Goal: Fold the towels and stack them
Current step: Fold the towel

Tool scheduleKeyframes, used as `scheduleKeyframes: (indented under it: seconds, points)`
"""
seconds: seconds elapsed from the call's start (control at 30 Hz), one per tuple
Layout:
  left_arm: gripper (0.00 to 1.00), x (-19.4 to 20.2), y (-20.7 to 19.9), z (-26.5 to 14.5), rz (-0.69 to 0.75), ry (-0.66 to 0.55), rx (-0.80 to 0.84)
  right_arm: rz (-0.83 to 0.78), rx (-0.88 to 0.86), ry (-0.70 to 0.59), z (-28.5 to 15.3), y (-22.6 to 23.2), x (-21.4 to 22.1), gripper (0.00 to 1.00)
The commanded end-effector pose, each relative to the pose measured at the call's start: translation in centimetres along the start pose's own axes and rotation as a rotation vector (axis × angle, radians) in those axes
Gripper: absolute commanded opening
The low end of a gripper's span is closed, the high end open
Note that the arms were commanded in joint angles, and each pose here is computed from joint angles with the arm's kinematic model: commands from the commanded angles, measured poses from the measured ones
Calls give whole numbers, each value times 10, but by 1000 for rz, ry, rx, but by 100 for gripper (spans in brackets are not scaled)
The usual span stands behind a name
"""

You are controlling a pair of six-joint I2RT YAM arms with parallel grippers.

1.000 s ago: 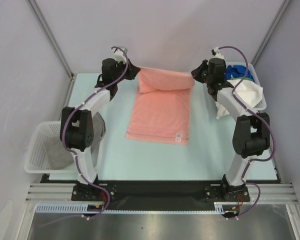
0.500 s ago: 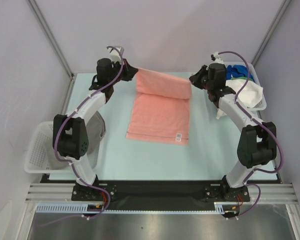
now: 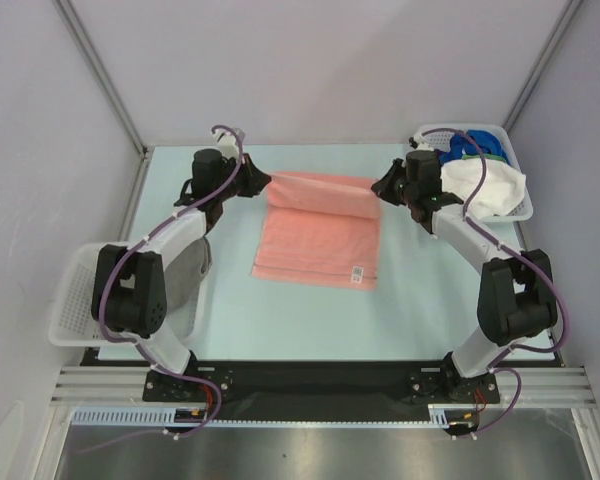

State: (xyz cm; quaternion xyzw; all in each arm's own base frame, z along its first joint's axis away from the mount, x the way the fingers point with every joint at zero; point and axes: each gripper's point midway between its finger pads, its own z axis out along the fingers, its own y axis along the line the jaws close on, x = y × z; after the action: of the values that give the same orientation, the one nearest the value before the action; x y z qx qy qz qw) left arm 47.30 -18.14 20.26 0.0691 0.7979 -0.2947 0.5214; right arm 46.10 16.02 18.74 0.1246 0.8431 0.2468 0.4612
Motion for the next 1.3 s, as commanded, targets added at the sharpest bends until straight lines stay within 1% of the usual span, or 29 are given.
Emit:
scheduleKeyframes:
  seconds: [0.0,0.03,0.07,0.1,0.13,0.2,0.23,0.27,0.33,0.37,0.4,0.47,0.53,0.63,0.77,0.97,1.0,1.07,1.13,1.27]
  points:
    - [11,-16,7,-21,-49,-91,-56,-7,26,35,-13,-3,23,0]
    - [13,-7,8,-22,-66,-73,-69,0,43,62,-14,-10,39,0]
    - [13,13,4,-23,-89,-36,-69,14,49,80,-15,-15,49,0]
    - [15,20,1,-25,-91,-29,-75,27,47,93,-15,-18,56,0]
    - [17,40,10,-27,-107,0,-131,50,36,121,-17,-22,73,0]
    - [18,61,8,-29,-145,33,-137,57,37,150,-20,-25,88,1]
    - [18,71,8,-29,-159,44,-141,57,20,136,-19,-23,89,2]
    - [19,90,9,-32,-187,74,-156,47,20,153,-22,-23,99,2]
    - [23,103,9,-34,-198,81,-165,41,34,164,-24,-27,108,1]
    - [24,122,8,-37,-206,109,-166,42,38,165,-26,-28,111,1]
    - [24,129,7,-39,-209,117,-165,42,53,181,-29,-34,120,2]
    - [23,144,7,-43,-220,138,-166,45,47,183,-34,-35,123,1]
    - [19,150,9,-46,-225,139,-174,42,49,201,-38,-38,134,1]
    - [18,157,10,-54,-229,139,-179,33,52,192,-48,-39,137,1]
    - [17,152,11,-60,-216,122,-196,29,53,192,-55,-39,139,1]
    - [15,137,11,-70,-182,89,-219,21,31,152,-64,-28,128,1]
    - [15,132,9,-74,-176,75,-219,20,48,172,-68,-31,133,1]
    - [14,129,11,-79,-165,67,-238,20,35,159,-72,-24,128,1]
    - [15,123,10,-86,-152,48,-247,19,36,151,-76,-22,126,1]
    - [15,121,8,-93,-146,48,-249,13,25,156,-84,-16,130,2]
